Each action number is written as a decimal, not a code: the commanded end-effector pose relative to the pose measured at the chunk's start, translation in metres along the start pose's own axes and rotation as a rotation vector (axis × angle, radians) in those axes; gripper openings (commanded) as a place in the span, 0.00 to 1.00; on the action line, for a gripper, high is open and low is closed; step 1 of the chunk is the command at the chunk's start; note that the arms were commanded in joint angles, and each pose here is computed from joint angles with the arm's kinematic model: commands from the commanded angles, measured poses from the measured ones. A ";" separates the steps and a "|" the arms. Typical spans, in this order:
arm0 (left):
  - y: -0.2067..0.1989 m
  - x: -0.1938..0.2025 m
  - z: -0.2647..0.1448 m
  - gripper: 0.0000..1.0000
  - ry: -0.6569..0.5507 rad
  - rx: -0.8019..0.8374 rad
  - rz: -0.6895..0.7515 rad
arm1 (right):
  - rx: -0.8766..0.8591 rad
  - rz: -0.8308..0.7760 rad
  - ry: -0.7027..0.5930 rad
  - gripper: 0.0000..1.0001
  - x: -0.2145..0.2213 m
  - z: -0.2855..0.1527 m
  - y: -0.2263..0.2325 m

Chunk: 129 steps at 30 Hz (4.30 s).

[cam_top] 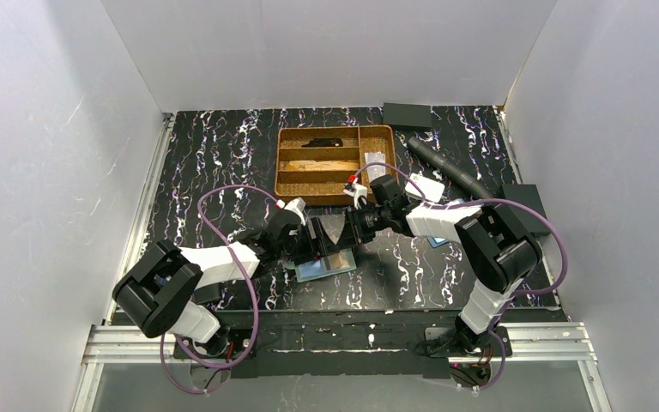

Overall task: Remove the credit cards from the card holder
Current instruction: Remove the credit card from the card holder.

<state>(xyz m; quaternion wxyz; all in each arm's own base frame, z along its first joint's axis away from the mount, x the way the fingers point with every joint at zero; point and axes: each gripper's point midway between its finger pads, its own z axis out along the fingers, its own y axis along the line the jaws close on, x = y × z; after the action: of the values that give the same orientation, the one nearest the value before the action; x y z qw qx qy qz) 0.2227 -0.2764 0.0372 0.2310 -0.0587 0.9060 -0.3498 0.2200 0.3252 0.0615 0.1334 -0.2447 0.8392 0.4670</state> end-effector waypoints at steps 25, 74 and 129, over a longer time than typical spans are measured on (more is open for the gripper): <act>0.045 0.056 0.007 0.64 0.186 -0.065 -0.074 | -0.141 -0.423 -0.082 0.66 -0.014 -0.057 0.043; 0.043 0.061 0.012 0.66 0.219 -0.018 -0.136 | 0.032 -0.550 0.054 0.41 0.020 -0.028 0.023; 0.047 0.054 -0.004 0.72 0.153 0.005 -0.160 | 0.084 -0.503 0.054 0.45 0.016 -0.025 0.009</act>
<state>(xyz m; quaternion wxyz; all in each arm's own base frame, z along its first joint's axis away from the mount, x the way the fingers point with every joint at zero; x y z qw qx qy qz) 0.2070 -0.2883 0.0425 0.1935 -0.0769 0.8623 -0.4616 0.1951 0.2971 0.0659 0.2221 -0.4503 0.7816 0.3700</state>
